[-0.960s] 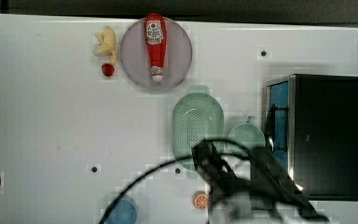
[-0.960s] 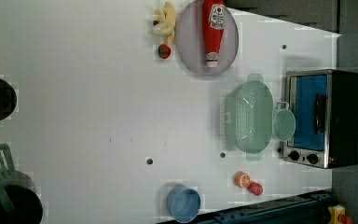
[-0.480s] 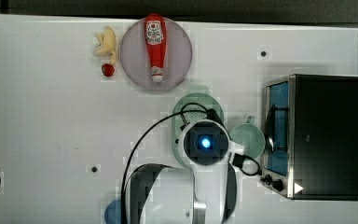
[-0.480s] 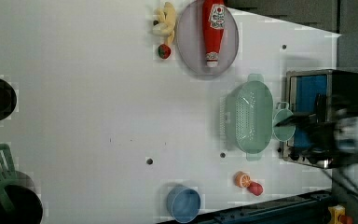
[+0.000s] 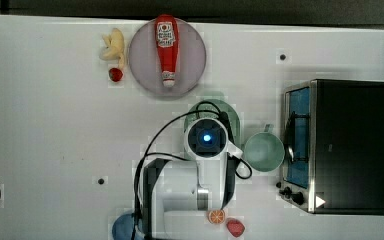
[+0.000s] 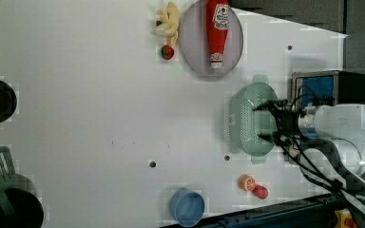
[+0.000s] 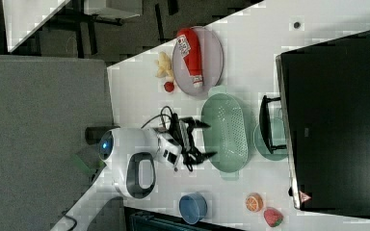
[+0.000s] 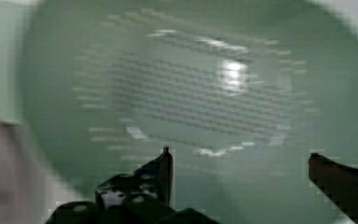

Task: Drag strainer right to left.

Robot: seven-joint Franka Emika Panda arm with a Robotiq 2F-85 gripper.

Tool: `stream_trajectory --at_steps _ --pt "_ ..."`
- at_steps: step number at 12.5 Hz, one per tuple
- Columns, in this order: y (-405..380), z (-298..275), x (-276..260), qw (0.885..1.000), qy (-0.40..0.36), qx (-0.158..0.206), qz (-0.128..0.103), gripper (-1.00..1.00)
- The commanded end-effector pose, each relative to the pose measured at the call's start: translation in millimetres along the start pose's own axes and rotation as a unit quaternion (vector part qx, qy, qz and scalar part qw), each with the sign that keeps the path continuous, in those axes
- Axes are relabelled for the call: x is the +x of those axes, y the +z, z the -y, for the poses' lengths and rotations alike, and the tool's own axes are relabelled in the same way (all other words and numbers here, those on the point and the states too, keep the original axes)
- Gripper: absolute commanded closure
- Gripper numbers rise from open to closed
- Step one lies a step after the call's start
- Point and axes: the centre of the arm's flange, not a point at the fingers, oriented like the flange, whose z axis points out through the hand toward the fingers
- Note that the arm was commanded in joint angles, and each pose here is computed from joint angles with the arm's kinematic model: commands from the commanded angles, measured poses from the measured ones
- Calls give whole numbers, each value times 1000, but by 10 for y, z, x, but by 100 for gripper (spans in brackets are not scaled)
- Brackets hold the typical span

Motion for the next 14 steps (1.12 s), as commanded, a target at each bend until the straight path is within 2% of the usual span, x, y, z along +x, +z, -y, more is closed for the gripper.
stream_trajectory --at_steps 1,5,9,14 --pt "275 -15 -26 998 55 18 -2 -100" --pt "646 -23 -196 999 54 5 2 -100" --pt "743 20 -497 994 108 3 3 -100" --pt "770 63 -845 996 89 1 2 -100"
